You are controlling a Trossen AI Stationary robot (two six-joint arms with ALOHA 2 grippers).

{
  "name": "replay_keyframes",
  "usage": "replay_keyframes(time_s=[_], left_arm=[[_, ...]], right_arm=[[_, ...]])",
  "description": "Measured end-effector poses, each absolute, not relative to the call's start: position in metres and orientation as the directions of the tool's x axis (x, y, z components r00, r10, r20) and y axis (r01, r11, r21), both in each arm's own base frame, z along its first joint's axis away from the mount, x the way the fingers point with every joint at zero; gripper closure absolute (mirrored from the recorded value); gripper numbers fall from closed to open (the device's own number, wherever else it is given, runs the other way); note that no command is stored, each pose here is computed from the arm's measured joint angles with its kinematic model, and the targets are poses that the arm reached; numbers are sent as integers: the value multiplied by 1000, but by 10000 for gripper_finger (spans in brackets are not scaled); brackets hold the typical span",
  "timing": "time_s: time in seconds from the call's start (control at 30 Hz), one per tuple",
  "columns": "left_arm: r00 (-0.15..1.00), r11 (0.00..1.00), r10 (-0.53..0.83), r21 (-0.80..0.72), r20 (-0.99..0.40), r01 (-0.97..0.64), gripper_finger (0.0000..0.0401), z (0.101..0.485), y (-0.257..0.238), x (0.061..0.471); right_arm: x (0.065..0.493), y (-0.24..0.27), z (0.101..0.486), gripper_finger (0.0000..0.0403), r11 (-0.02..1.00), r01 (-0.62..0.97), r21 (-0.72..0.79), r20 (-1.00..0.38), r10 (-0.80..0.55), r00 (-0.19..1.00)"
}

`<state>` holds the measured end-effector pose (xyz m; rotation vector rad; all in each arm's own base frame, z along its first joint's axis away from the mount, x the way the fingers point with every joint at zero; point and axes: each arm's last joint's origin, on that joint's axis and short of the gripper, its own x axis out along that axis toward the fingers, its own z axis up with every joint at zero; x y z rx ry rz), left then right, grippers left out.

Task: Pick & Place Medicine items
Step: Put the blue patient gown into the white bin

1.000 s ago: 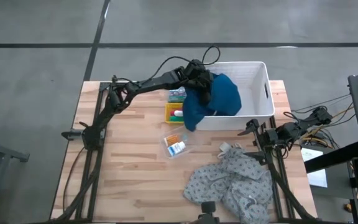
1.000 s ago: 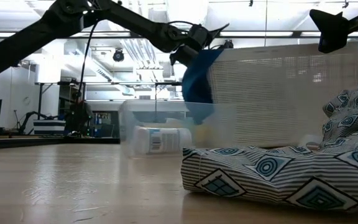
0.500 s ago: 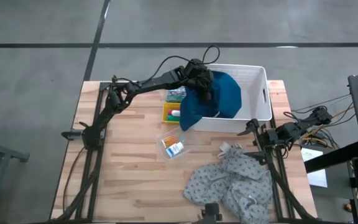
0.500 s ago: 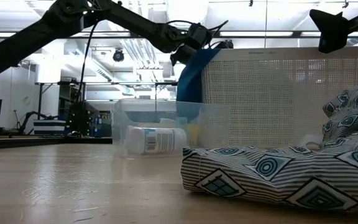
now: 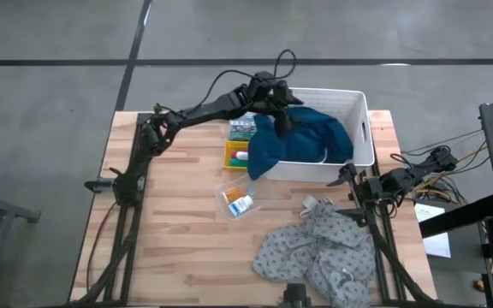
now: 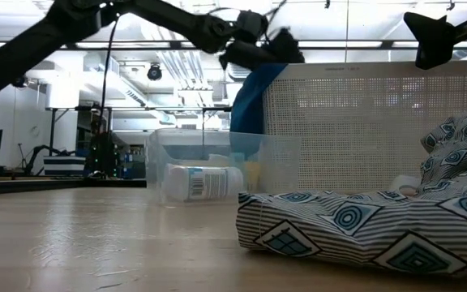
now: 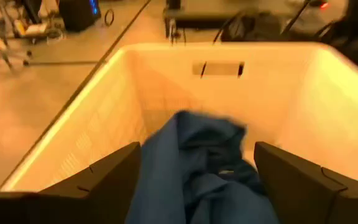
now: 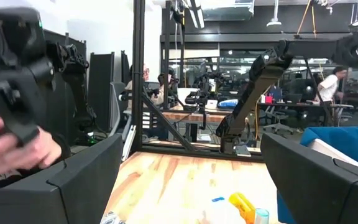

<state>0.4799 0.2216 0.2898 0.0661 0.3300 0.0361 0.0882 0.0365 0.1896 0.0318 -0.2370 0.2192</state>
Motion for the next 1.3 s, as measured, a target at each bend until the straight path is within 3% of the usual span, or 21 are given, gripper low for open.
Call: replay_keyframes(time_s=[0.33,0.57,0.97,1.3], left_arm=[[957,992,-33,106,-287,66,89,355,178,457],[911,971,-142,125,-388,205,95,378,118,433],[801,979,-7,159,-599,127,98,332,50,361],[868,964,13,237,-496,121,98,253,44,323]], right_arm=[[88,37,190,23,976,-219,5,236,211,948],[88,37,190,23,976,-219,6,236,212,948],[88,37,190,23,976,-219,5,236,212,948],[88,37,189,23,976,-220,5,234,213,949]])
